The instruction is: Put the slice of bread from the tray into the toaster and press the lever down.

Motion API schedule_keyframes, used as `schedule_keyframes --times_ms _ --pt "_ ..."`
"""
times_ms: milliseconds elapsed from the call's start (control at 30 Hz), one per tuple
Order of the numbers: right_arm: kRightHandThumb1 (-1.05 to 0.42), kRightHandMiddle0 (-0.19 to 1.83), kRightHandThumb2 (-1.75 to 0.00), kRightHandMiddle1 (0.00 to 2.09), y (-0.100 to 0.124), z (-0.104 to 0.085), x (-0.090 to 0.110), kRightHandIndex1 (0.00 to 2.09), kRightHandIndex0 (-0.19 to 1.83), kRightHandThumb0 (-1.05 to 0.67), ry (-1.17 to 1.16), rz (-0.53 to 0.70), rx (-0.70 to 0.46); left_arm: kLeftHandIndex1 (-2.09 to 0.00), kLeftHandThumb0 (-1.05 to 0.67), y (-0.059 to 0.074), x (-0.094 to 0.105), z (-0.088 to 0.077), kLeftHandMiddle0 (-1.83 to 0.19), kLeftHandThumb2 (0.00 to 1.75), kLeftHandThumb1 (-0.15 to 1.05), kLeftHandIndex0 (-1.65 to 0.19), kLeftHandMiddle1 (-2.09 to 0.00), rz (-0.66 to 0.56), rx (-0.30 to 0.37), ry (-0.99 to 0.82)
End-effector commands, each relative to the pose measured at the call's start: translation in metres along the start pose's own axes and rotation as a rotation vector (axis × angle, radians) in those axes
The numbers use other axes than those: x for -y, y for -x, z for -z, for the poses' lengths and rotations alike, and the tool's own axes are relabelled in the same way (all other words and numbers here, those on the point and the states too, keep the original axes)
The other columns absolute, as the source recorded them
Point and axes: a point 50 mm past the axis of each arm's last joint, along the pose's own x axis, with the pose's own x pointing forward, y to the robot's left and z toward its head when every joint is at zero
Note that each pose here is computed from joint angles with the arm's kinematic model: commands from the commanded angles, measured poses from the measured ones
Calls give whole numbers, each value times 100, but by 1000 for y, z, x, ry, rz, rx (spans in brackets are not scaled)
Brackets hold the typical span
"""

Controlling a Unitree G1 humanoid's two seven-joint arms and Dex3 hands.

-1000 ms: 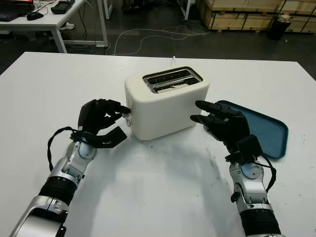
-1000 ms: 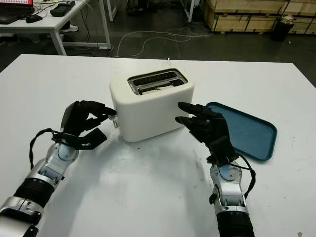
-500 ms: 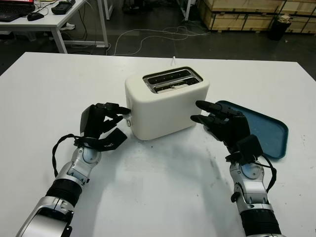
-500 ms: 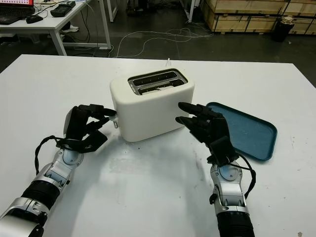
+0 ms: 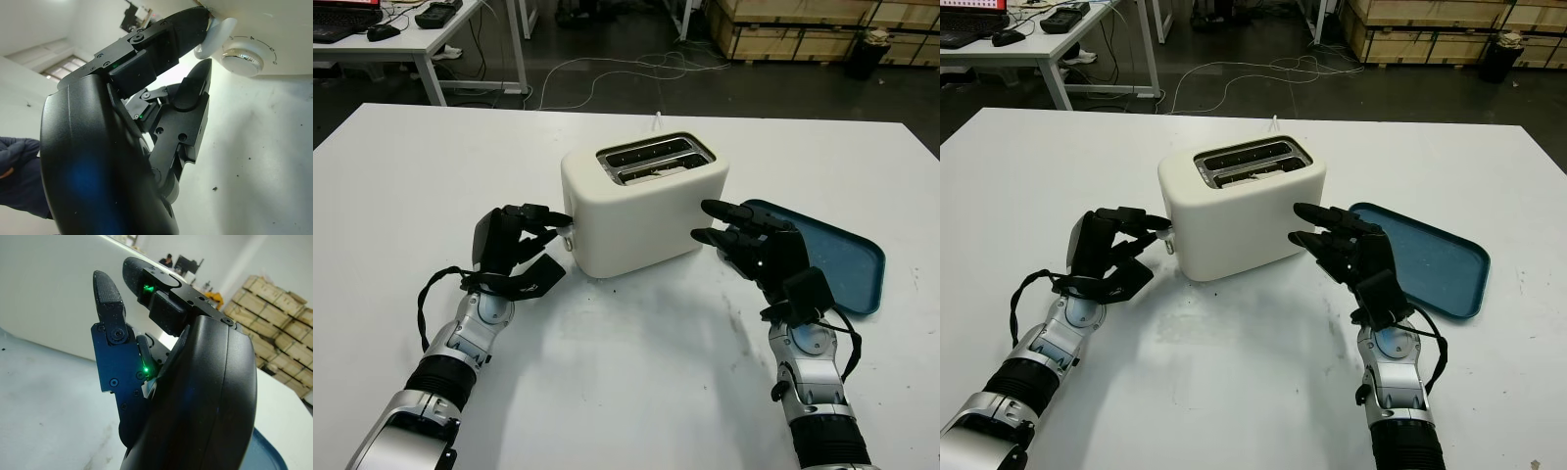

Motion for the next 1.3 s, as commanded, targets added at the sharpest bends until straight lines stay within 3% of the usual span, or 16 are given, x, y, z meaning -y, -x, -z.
schedule_keyframes --times_ms 0,100,233,367,500,733,1267 --pt "-92 104 0 0 0 2 3 19 110 -49 9 -3 -7 -4 -4 45 75 -6 -88 0 81 -125 -117 457 1 -90" --pt "-92 105 0 0 0 2 2 19 110 -49 7 -5 -11 -3 -9 34 52 -13 -77 1 82 -123 -140 374 15 -75" --pt "-91 105 0 0 0 1 2 20 110 -49 3 -7 -13 -4 -3 25 21 -27 -86 0 80 -124 -126 255 85 -84" --pt "-91 105 0 0 0 1 2 20 110 -49 2 -8 -11 -4 -3 20 -1 -36 -82 0 80 -125 -138 200 137 -78" --pt "-91 105 0 0 0 1 2 20 110 -48 2 -8 -10 -4 -3 16 -17 -44 -88 0 79 -125 -122 165 173 -95" --pt "-91 105 0 0 0 1 1 20 110 -48 -6 -8 -13 -4 -6 9 -41 -54 -93 0 79 -125 -133 117 221 -172" --pt "-91 105 0 0 -1 0 0 22 110 -47 -7 -16 -16 -4 -7 8 -82 -67 -89 0 80 -126 -136 -24 239 -213"
